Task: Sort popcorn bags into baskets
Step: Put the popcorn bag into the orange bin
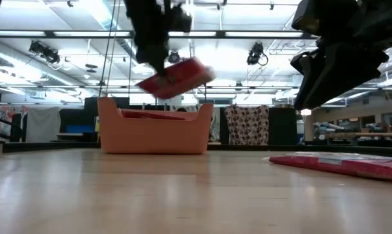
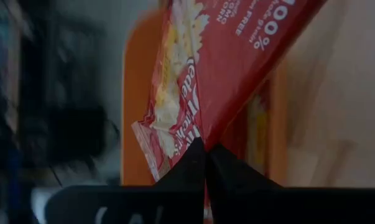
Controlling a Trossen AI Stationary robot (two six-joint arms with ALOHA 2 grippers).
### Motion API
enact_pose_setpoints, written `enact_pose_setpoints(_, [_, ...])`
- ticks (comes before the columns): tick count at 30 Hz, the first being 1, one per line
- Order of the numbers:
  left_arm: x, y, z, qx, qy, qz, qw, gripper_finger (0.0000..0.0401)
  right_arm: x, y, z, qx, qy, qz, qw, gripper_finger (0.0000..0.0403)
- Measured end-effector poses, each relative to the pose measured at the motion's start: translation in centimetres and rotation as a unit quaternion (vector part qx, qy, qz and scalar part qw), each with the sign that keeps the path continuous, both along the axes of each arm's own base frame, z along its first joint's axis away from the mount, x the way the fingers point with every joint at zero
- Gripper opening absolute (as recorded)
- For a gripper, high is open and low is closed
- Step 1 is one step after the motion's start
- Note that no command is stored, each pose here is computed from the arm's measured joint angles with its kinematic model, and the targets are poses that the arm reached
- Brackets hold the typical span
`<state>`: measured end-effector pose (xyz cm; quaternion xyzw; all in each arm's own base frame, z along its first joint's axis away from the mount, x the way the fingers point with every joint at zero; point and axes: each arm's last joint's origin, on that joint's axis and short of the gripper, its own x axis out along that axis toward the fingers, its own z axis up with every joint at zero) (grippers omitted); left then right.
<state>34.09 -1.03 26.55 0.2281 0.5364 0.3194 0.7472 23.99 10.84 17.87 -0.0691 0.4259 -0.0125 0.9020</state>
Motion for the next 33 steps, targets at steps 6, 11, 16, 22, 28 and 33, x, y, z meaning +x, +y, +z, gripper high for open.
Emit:
enact_pose_setpoints(6, [-0.4,5.4,-0.9,-0.096,-0.006,0.11,0.989,0.0003,0.0,0.0,0.0,-0.009,-0.002,0.009,1.0,0.0115])
enact_pose_setpoints(11, [-0.9,8.3,-2.3,-0.094,0.039,0.16,0.982,0.0003,0.3,-0.3,0.1,-0.013,-0.012,0.005,1.0,0.0115])
enact_pose_setpoints(16, [-0.8,9.6,-3.0,-0.096,0.046,0.179,0.978,0.0046,0.4,-0.3,0.2,-0.01,-0.015,0.007,1.0,0.0115])
enact_pose_setpoints(22, [-0.4,9.0,-2.2,-0.093,0.044,0.155,0.982,0.0136,-0.4,-0.2,-0.3,0.005,0.034,0.02,0.999,0.0115])
enact_pose_setpoints(28, [1.7,5.3,-1.7,-0.081,0.031,0.024,0.996,0.0174,-2.1,-0.3,-1.2,0.0,0.122,-0.011,0.992,0.0115])
enact_pose_setpoints(33, [4.6,0.5,-2.5,-0.111,-0.012,-0.168,0.98,0.0176,-3.2,-0.6,-1.5,0.013,0.172,-0.06,0.983,0.0115])
